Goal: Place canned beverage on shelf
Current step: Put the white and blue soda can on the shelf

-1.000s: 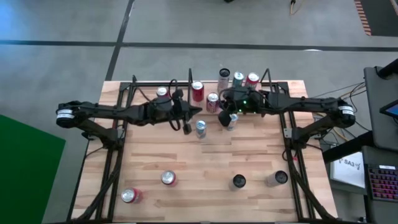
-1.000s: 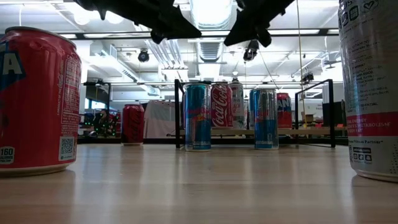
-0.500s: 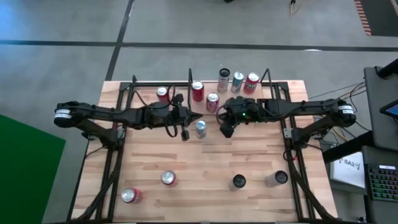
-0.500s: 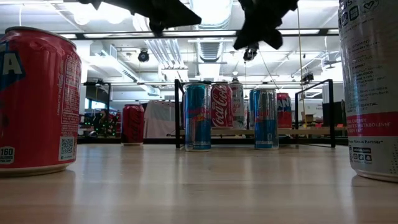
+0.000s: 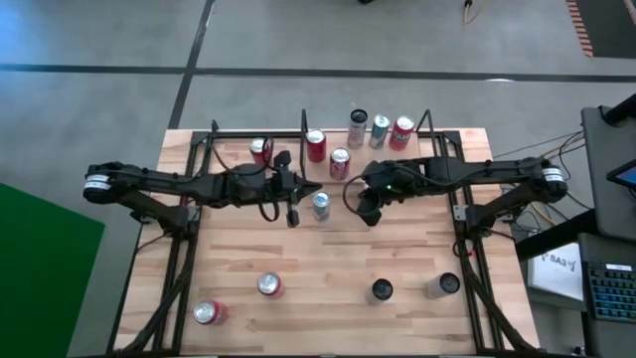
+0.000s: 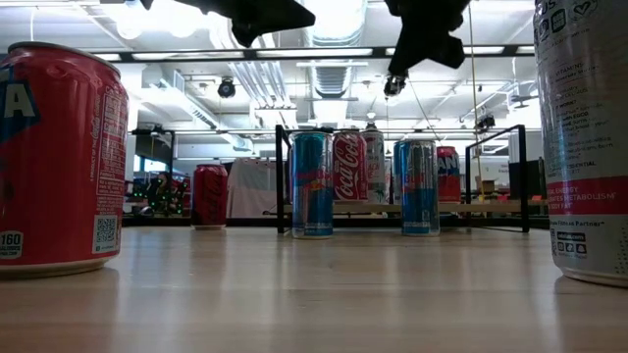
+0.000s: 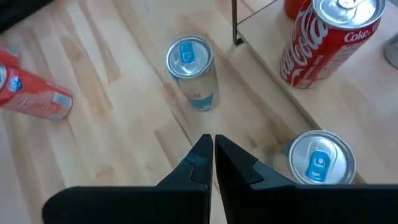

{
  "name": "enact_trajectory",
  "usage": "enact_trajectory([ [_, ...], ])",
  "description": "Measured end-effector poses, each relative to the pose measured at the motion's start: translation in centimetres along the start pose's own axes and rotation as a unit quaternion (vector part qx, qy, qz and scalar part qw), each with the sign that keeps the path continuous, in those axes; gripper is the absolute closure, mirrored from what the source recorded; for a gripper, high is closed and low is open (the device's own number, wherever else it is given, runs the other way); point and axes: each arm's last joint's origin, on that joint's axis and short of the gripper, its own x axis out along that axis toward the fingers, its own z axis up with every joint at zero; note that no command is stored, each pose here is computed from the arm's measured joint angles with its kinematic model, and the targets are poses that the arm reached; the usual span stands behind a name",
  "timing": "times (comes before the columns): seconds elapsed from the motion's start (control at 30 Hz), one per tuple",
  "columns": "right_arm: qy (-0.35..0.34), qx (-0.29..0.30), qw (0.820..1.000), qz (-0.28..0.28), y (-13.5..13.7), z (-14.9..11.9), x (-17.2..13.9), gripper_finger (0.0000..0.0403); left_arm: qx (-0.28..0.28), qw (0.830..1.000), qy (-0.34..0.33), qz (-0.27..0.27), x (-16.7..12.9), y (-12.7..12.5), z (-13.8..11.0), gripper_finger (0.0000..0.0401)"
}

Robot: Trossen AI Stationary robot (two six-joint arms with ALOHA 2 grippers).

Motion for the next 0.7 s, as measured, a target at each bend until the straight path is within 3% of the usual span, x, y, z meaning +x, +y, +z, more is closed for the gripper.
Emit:
enact_trajectory([
  [0.47, 0.105, -0.026, 0.992, -0.059, 0.5, 0.9, 0.4, 0.0394, -0.002, 1.000, 0.003, -0.001, 0.0, -0.1, -0.1, 0.0401],
  [0.57, 0.132, -0.061, 0.987, -0.067, 0.3, 0.5, 0.5, 0.0394, -0.003, 1.000, 0.003, -0.001, 0.0, -0.1, -0.1, 0.0401],
  [0.7, 0.187, -0.163, 0.967, -0.062, 0.0, -0.3, 0.2, 0.0394, -0.007, 1.000, 0.004, -0.001, 0.0, -0.1, -0.1, 0.0401],
])
